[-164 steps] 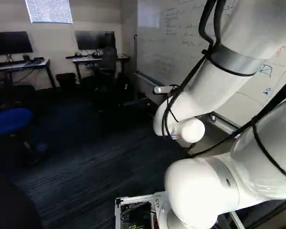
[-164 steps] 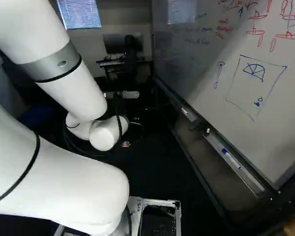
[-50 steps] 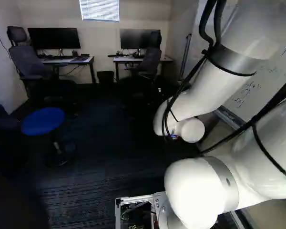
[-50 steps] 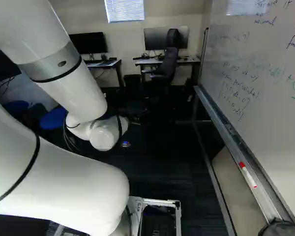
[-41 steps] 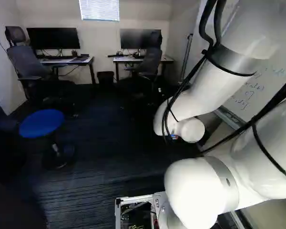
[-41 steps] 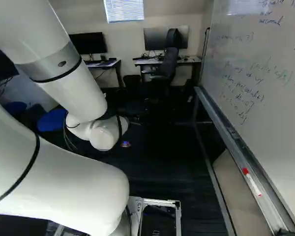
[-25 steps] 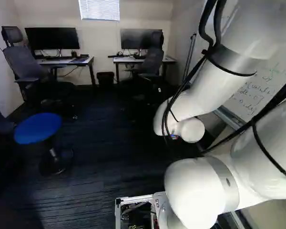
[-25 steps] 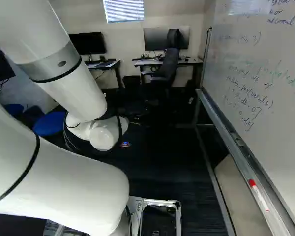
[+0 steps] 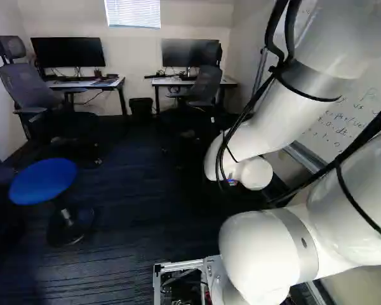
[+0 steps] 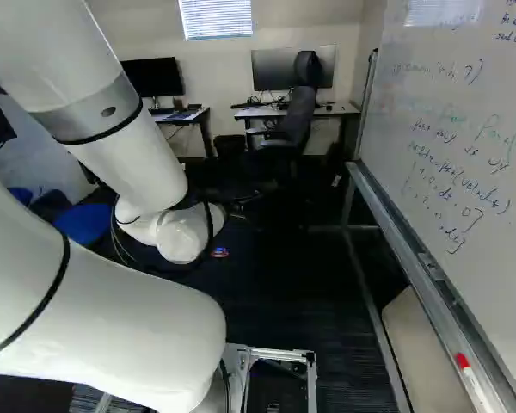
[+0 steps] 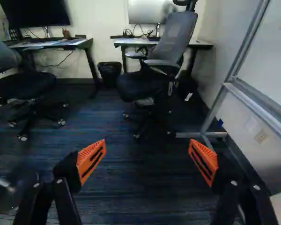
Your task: Open the door and move inside
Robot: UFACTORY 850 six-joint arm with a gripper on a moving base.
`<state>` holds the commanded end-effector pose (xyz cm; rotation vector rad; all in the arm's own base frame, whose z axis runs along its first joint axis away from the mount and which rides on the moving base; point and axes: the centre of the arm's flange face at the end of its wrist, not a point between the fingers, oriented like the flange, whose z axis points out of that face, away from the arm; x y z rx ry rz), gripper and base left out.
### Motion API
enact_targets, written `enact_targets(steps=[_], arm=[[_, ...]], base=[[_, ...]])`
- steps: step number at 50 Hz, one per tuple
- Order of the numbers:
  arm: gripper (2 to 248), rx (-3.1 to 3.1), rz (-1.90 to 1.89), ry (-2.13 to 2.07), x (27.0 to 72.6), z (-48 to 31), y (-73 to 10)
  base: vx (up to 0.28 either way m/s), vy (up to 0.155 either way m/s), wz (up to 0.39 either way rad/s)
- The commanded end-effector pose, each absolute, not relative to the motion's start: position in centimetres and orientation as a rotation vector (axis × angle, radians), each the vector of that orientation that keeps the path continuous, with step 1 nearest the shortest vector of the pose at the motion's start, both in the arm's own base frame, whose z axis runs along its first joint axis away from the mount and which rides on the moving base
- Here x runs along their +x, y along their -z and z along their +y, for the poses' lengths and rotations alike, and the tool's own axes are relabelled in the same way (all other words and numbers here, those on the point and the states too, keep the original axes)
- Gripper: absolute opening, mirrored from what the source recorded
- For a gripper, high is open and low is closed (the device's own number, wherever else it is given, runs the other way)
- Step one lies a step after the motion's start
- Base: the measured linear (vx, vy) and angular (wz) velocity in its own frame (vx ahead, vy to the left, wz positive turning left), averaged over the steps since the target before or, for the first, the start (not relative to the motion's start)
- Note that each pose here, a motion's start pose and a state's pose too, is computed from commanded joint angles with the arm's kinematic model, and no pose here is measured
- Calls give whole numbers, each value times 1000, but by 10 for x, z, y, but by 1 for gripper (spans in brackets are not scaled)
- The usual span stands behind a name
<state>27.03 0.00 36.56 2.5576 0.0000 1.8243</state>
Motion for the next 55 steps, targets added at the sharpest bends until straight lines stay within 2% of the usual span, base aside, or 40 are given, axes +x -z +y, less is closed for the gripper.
enact_targets(steps=[30,55], arm=[[247,2558,0,-1824,270,0,-366],[247,2558,0,-1824,270,0,-366]], base=[[154,4,7],[0,0,0]])
